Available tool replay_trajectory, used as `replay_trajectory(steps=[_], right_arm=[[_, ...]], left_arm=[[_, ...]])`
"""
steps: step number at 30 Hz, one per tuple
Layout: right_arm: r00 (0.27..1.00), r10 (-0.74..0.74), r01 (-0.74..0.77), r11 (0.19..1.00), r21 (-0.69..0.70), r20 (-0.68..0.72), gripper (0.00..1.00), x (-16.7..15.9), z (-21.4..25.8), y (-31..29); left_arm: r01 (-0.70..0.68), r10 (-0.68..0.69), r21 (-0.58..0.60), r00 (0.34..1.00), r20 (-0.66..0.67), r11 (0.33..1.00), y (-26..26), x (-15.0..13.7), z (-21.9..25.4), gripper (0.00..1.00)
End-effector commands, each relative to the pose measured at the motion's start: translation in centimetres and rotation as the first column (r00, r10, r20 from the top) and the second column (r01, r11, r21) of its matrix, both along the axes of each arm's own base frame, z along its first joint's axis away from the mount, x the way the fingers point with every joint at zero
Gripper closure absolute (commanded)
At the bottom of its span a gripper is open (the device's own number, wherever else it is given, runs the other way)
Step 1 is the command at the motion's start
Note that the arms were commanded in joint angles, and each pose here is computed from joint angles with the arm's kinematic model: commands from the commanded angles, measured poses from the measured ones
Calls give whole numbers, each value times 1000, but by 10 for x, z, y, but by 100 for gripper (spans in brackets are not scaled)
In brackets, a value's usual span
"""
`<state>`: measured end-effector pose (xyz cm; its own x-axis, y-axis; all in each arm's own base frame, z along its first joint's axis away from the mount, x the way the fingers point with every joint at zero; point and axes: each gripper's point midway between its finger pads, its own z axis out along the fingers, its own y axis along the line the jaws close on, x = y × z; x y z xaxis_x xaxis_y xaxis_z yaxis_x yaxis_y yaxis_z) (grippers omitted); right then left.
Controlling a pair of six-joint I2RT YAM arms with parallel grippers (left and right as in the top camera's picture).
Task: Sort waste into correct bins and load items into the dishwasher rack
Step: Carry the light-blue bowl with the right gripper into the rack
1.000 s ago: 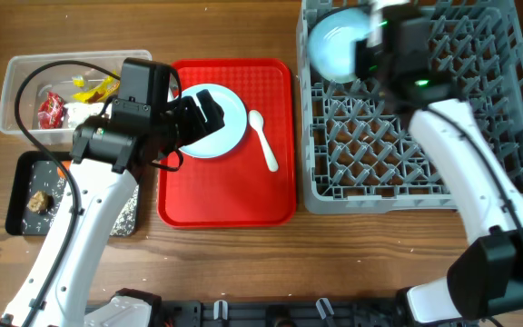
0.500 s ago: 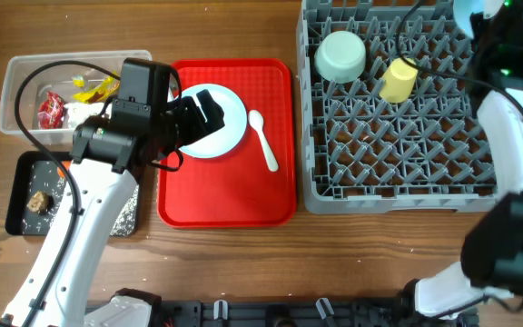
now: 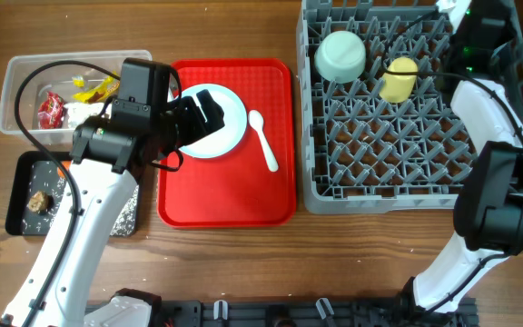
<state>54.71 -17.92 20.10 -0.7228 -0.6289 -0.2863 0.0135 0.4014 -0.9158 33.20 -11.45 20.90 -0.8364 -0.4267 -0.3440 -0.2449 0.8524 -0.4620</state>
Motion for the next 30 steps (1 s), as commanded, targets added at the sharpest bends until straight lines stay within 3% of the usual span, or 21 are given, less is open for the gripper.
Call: replay_trajectory(steps=[1, 10, 17, 24, 30], right_arm=[[999, -26, 27, 997, 69, -26, 96, -4, -25, 8], [998, -27, 33, 995, 98, -57, 96, -7, -37, 18], [995, -95, 94, 988, 125, 4, 96, -9, -33, 35], [990, -129, 139, 971, 193, -62, 95, -22, -57, 43], [989, -111, 130, 969, 211, -101, 78, -26, -66, 61]], left_arm=[[3, -3, -8, 1000, 30, 1000, 1, 0, 10, 0], [3, -3, -8, 1000, 30, 1000, 1, 0, 10, 0], [3, -3, -8, 1000, 30, 1000, 1, 0, 10, 0], [3, -3, -8, 1000, 30, 1000, 1, 0, 10, 0], [3, -3, -8, 1000, 30, 1000, 1, 0, 10, 0]])
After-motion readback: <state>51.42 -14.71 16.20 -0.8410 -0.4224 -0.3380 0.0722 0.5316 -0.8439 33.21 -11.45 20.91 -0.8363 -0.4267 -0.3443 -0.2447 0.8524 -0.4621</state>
